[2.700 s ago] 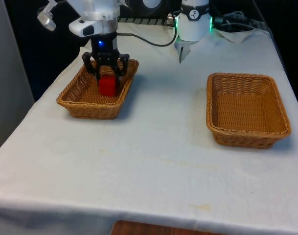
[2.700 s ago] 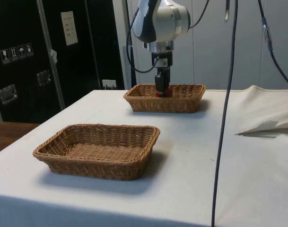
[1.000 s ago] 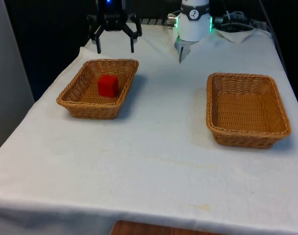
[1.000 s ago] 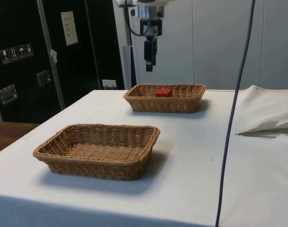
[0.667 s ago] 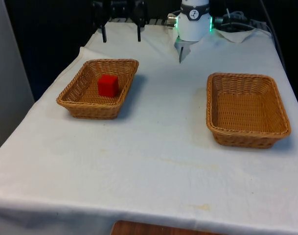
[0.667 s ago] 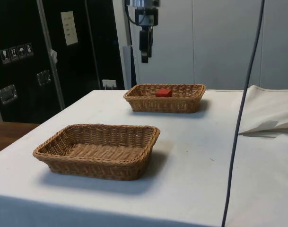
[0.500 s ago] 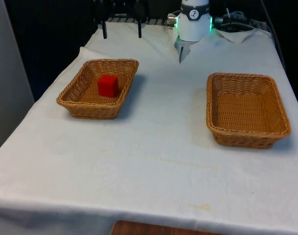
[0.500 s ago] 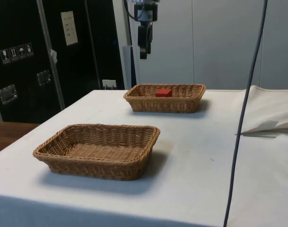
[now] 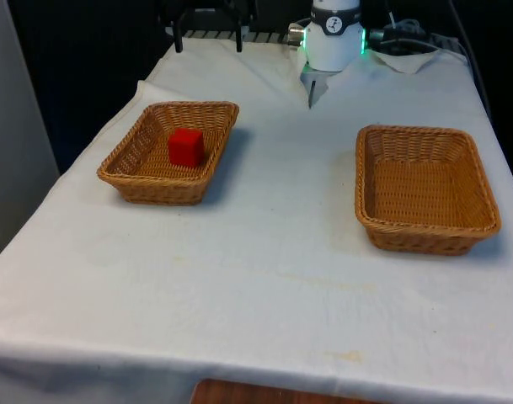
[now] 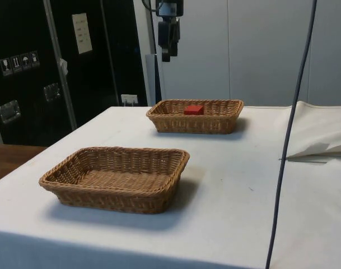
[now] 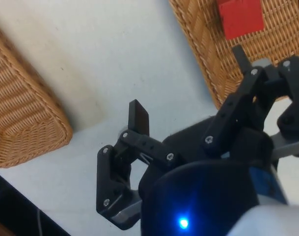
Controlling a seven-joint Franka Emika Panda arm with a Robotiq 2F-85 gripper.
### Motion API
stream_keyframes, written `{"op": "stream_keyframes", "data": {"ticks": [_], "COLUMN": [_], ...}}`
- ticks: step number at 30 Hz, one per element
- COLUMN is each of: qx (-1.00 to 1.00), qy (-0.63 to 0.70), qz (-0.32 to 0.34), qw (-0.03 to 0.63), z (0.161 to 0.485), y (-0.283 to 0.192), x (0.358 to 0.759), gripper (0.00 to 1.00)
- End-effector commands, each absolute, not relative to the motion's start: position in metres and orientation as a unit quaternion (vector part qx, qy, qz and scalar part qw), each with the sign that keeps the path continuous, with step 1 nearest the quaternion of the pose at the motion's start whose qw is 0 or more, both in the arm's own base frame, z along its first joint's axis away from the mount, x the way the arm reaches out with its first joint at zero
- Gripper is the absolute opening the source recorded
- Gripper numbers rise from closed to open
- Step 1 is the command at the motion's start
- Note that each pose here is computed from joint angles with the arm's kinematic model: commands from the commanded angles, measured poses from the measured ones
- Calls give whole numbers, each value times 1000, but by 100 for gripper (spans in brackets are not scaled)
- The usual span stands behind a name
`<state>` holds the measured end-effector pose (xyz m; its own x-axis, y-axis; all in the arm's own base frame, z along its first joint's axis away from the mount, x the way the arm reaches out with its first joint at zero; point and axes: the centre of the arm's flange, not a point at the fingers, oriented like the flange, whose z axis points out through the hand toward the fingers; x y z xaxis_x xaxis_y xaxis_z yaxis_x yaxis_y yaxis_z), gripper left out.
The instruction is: Pick up the red cube and place it into the right basket.
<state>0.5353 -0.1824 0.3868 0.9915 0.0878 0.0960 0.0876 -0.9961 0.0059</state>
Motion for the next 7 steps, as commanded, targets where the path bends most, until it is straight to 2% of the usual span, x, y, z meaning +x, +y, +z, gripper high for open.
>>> {"op": "stream_keyframes", "data": {"ticks": [1,7], "qx": [998,999], "qy": [38,26], "qz": [44,48], "qw": [5,1], "z": [387,387], "y": [-182,-179], "x": [536,538], "gripper": [100,100]}}
